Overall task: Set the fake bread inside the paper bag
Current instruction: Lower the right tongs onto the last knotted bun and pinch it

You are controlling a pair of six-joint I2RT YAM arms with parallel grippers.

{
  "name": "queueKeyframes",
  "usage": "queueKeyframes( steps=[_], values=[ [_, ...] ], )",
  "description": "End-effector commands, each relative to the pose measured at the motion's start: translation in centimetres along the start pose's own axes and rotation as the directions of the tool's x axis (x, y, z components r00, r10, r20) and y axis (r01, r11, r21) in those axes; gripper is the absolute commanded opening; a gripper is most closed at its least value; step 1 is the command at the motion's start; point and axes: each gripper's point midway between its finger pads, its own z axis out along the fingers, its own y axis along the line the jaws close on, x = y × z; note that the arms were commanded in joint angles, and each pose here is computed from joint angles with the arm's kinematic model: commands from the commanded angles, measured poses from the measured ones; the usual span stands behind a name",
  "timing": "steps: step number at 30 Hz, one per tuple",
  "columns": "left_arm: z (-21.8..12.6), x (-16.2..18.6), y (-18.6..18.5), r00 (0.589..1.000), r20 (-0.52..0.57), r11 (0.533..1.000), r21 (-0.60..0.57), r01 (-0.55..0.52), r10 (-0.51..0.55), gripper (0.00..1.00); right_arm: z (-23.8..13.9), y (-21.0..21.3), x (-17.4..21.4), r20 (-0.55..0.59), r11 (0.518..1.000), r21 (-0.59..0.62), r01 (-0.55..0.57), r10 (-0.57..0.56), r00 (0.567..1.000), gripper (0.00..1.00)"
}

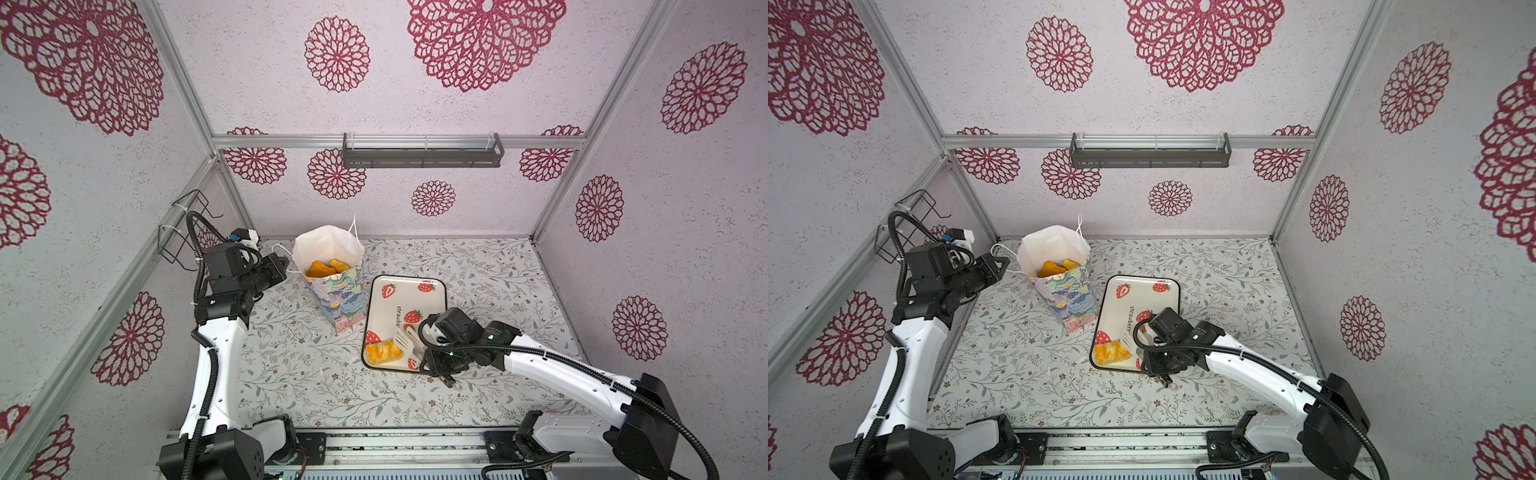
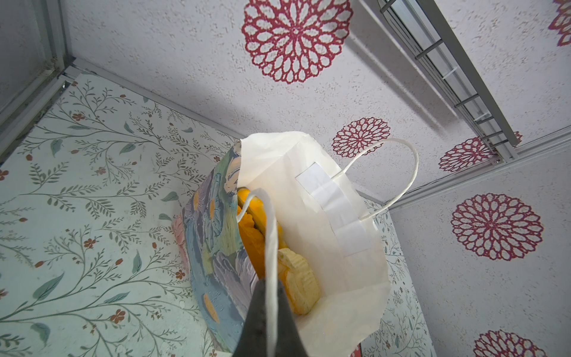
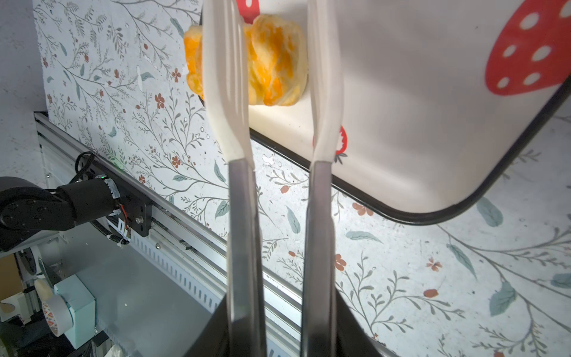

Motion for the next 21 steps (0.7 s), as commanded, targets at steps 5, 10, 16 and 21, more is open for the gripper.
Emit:
queueKeyframes(
  steps=[5,10,16,21],
  values=[
    [0.1,-0.3,-0.2,1.0,0.01,1.0,0.001,-0.006,0.006,0.0,-0.5,1.1,-0.1,0.029,0.999,-0.052,-0.007,0.008,1.0,0.39],
    [0.0,-0.3,-0.2,1.0,0.01,1.0,0.001,-0.007,0.007,0.0,-0.2,1.2,0.2,0.02,0.998,-0.061,-0.01,0.012,1.0,0.39],
    [0.0,-0.2,-0.1,1.0,0.009,1.0,-0.003,-0.007,0.007,0.0,0.1,1.3,0.1,0.022,0.998,-0.068,-0.011,0.013,1.0,0.39],
    [0.0,-0.2,-0.2,1.0,0.01,1.0,-0.001,-0.008,0.008,0.0,0.5,0.8,0.3,0.015,0.999,-0.052,-0.012,0.012,1.0,0.39]
  ],
)
